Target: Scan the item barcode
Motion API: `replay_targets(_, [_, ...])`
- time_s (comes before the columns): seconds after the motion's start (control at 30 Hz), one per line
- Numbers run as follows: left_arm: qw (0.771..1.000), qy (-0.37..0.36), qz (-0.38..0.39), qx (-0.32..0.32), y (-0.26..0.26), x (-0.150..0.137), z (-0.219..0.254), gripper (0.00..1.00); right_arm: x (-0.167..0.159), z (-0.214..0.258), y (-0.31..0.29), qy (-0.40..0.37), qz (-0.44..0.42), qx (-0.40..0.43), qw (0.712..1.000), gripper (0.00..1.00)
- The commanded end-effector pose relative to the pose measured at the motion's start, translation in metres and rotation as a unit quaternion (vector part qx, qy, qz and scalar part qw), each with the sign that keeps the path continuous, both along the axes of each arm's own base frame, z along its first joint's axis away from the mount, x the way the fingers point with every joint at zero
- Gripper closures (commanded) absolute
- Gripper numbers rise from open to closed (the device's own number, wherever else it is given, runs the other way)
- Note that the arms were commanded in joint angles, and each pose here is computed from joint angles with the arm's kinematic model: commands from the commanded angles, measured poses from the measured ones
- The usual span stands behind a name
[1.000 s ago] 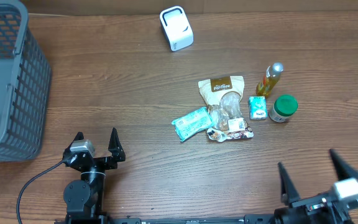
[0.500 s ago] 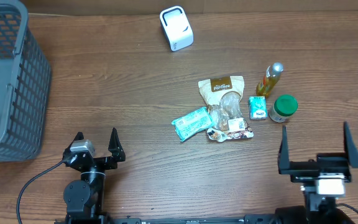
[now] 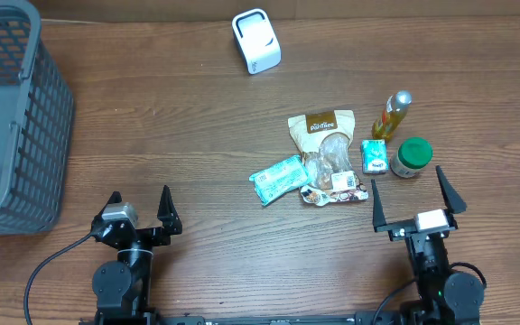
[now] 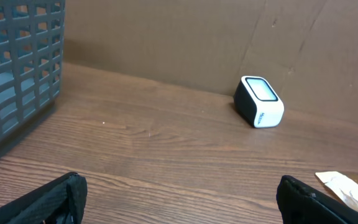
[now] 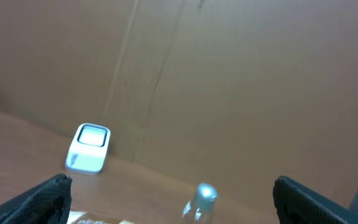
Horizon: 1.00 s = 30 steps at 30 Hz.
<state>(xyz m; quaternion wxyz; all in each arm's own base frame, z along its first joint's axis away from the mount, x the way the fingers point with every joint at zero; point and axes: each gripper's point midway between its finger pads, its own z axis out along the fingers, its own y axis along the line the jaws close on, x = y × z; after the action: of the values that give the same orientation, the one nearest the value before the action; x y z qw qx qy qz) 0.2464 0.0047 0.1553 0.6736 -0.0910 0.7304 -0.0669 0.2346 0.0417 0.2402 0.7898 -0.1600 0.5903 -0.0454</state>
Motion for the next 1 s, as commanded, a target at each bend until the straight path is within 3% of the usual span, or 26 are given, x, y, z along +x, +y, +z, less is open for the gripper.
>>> replay_targets(0.0, [1.000, -0.004, -0.008, 0.013, -0.003, 0.000, 0.001, 0.01, 0.006, -0.040, 0.003, 0.082, 0.012, 0.018, 0.996, 0.00])
replay_targets(0.1, [1.000, -0.004, -0.008, 0.013, -0.003, 0.000, 0.001, 0.01, 0.008, -0.070, 0.001, 0.143, 0.005, 0.015, 0.990, 0.00])
replay_targets(0.97, [1.000, -0.004, -0.008, 0.013, -0.003, 0.000, 0.001, 0.00, 0.009, -0.070, -0.007, 0.142, -0.018, 0.014, 0.990, 0.00])
